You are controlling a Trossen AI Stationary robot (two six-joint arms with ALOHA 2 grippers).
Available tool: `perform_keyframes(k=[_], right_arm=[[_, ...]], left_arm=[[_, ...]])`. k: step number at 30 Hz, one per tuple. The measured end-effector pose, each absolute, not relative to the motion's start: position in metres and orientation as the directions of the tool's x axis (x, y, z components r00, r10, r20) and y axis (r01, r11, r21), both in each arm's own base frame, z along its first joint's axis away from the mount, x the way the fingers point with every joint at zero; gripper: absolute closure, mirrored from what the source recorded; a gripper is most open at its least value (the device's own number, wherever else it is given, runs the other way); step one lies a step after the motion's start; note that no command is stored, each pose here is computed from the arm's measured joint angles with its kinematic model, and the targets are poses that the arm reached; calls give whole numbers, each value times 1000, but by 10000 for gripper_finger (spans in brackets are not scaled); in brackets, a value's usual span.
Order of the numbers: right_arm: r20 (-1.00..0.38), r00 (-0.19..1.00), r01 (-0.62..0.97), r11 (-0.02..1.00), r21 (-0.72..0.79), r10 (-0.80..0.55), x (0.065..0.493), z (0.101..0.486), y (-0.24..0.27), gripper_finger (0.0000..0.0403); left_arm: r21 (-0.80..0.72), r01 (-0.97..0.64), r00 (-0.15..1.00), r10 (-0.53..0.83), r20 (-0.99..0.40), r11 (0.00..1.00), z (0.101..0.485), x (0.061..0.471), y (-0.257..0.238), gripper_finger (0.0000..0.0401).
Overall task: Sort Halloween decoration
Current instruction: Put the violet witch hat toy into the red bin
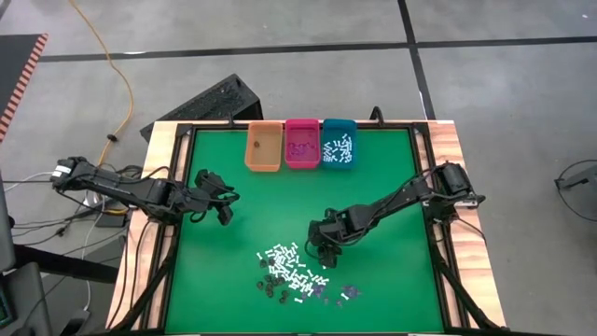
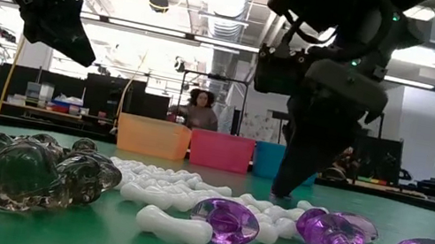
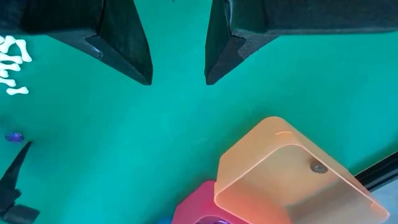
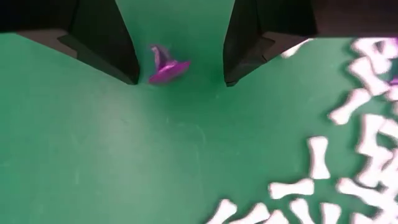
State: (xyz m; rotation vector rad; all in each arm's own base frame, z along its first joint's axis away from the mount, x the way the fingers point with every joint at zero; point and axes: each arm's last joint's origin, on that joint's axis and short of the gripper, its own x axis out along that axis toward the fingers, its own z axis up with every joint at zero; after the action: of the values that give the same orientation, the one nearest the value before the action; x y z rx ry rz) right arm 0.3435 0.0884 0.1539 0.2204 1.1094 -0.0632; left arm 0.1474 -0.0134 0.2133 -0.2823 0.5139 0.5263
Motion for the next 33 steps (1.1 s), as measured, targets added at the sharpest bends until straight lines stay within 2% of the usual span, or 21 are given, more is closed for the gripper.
perform_keyframes(k=[3,6,14,16,27,33], right_arm=[[-908,416,170,977,130,48,342,149,88,156],[-910,414,174,977,122,40,342,148,88,194],[-911,411,185,978,101,17,342,147,87,358],[-911,411,183,978,99,16,342,147,86,385],[-886,461,182,982,46,-44,348,163,80,380],[-802,593,77,996,-35,-74,378,201,61,331]], left_arm=[[-123,-544,742,408,-532,830,213,147,-13,263],[-122,-548,741,413,-528,827,214,147,-13,263],[-121,-550,740,416,-528,826,213,147,-13,263],[-122,-551,740,416,-528,826,213,147,-13,263],[-120,-552,739,418,-528,825,213,147,-13,263],[-117,-552,739,420,-526,826,214,147,-13,263]])
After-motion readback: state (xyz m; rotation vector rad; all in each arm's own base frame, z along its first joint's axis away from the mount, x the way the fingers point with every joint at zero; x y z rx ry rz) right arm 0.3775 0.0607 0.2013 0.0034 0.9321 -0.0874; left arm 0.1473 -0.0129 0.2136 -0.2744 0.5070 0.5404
